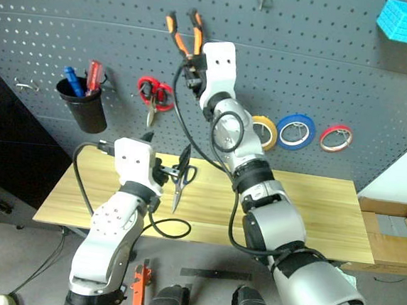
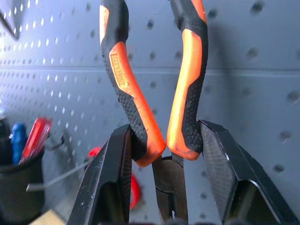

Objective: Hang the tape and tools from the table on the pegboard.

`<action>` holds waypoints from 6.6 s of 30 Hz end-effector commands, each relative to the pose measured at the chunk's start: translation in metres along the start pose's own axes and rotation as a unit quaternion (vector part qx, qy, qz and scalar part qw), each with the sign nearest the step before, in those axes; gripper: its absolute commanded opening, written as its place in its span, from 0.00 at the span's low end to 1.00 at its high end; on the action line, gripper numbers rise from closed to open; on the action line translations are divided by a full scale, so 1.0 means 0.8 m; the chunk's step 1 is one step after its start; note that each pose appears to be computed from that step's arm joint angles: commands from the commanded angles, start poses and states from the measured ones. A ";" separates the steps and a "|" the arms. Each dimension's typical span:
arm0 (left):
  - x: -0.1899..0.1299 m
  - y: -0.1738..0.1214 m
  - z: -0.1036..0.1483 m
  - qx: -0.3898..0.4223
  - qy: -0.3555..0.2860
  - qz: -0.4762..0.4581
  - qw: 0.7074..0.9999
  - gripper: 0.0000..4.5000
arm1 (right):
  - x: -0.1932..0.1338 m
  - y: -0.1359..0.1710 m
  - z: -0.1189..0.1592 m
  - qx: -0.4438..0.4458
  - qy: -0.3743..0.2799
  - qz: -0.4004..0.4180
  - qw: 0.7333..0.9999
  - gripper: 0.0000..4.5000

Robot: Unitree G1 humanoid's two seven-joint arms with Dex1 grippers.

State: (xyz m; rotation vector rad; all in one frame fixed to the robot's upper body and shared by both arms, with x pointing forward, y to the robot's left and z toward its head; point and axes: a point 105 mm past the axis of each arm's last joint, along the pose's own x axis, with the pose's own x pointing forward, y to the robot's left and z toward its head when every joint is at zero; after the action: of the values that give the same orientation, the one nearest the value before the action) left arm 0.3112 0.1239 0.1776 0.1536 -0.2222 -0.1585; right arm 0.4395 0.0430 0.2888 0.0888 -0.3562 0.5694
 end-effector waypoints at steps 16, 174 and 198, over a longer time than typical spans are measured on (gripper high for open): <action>0.005 0.006 0.037 0.003 -0.033 -0.005 0.999 1.00 | 0.006 -0.037 0.042 -0.052 -0.065 -0.050 0.995 0.38; 0.030 0.062 -0.215 0.060 0.427 -0.005 0.902 1.00 | -0.224 -0.013 -0.115 -0.067 0.246 0.309 0.916 1.00; 0.027 0.077 -0.208 0.053 0.410 0.030 0.910 0.09 | -0.223 -0.016 -0.113 -0.085 0.237 0.319 0.914 1.00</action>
State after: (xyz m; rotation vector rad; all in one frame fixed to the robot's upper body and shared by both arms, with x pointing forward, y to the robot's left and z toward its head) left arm 0.3839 0.1928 0.0377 0.3096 0.5898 -0.0412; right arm 0.3367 -0.0468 0.1298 -0.3331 0.1167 1.1559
